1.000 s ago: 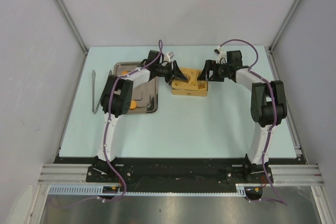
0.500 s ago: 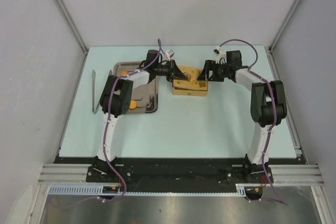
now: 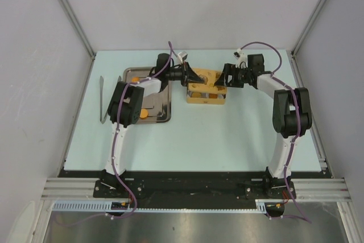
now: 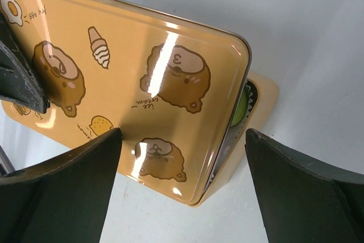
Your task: Pack the cookies
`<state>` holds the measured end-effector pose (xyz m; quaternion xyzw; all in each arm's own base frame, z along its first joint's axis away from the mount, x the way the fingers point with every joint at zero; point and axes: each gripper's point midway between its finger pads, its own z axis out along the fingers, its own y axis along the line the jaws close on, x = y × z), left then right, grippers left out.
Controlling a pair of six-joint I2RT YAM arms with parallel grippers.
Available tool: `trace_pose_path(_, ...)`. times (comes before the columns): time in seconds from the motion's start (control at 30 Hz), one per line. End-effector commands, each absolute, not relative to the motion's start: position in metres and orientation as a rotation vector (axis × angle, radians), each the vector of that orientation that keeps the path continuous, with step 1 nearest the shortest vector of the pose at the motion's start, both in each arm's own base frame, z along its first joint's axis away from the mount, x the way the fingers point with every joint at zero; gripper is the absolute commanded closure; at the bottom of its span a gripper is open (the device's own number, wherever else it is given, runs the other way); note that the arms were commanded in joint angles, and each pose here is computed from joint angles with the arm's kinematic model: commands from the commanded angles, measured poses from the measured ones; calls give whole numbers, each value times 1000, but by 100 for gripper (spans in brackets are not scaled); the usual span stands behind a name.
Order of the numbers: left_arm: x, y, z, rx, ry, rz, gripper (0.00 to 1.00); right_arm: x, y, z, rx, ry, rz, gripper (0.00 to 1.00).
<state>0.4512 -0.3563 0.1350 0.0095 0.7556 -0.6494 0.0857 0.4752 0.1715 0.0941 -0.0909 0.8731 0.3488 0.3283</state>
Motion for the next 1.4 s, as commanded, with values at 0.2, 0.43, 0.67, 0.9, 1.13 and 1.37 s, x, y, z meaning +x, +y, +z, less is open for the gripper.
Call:
trace_pose_path(0.2, 439, -372, 172, 156, 2176, -1989, 89, 480, 160, 123, -238, 2221, 896, 4)
trace_pose_path(0.43, 437, -381, 160, 153, 2207, -1991, 88, 480, 156, 117, -231, 2239, 880, 3)
trace_pose_path(0.67, 436, -386, 140, 137, 2250, -1971, 85, 476, 158, 98, -219, 2292, 882, 3)
trace_pose_path(0.9, 439, -387, 129, 127, 2268, -1958, 83, 475, 165, 91, -234, 2306, 882, 3)
trace_pose_path(1.13, 444, -388, 125, 126, 2275, -1940, 81, 473, 175, 89, -255, 2305, 889, 3)
trace_pose_path(1.37, 450, -388, 118, 113, 2284, -1927, 79, 474, 177, 86, -262, 2308, 876, 3)
